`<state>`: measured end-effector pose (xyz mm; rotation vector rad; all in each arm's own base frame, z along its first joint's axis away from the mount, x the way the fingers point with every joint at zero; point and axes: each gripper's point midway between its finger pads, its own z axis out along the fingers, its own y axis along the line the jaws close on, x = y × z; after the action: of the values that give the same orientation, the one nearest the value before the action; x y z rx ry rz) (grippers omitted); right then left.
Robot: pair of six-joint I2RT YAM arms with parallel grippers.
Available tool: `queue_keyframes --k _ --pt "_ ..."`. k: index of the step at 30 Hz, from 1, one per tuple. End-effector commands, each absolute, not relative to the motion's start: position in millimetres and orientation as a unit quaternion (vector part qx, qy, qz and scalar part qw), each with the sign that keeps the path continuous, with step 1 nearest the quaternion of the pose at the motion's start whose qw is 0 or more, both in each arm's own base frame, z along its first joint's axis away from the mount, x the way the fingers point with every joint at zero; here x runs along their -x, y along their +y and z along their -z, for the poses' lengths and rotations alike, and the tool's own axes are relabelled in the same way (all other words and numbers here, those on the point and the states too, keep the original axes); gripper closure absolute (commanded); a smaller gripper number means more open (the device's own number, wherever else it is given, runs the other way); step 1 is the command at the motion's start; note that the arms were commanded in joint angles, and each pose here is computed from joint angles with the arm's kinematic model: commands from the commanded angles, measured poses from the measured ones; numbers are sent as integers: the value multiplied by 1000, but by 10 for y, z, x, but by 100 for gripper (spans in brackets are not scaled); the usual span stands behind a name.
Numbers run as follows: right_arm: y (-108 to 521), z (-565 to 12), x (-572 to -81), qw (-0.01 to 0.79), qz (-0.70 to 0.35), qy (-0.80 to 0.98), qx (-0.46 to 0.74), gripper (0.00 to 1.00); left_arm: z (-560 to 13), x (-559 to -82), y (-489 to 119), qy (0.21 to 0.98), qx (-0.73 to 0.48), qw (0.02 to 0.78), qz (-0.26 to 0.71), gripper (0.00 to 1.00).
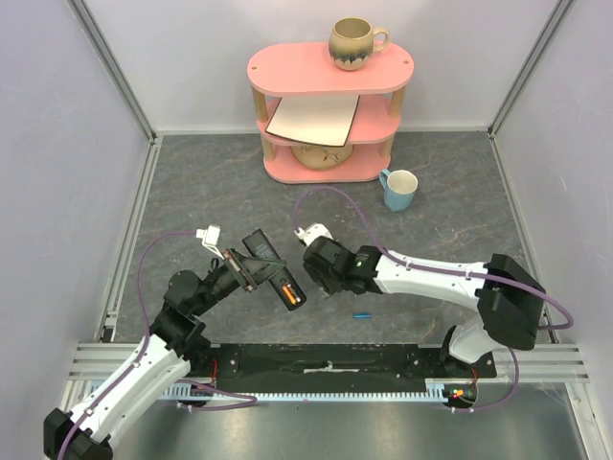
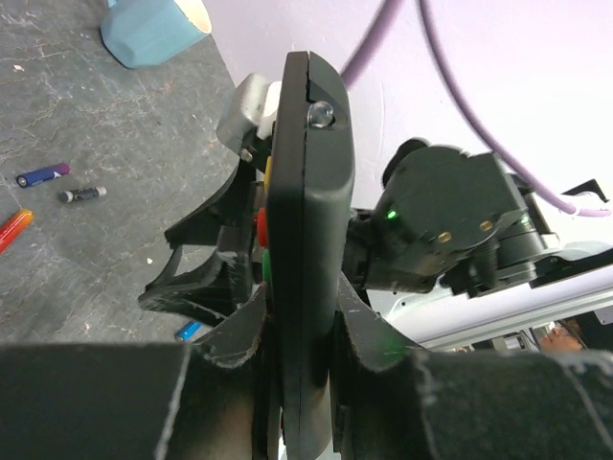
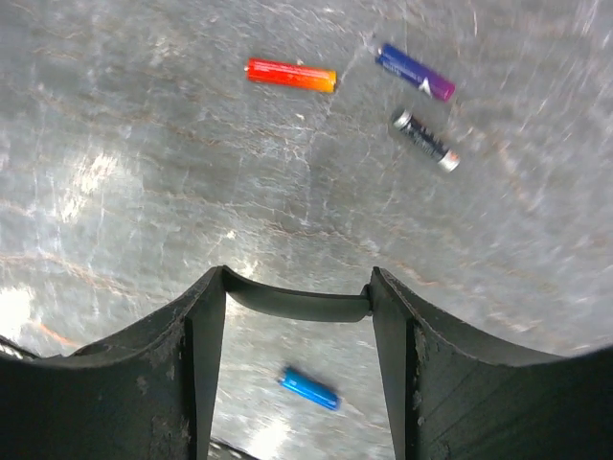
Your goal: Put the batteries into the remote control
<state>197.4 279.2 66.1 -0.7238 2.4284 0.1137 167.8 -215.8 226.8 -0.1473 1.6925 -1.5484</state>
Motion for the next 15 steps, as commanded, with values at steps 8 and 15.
queue_keyframes --k 8,15 --pt "2360 -573 -2105 209 102 807 543 68 -2395 -1587 -2157 639 37 422 642 98" --pt "2339 -390 -2073 172 62 831 526 63 -2408 -1540 -2129 639 30 428 639 98"
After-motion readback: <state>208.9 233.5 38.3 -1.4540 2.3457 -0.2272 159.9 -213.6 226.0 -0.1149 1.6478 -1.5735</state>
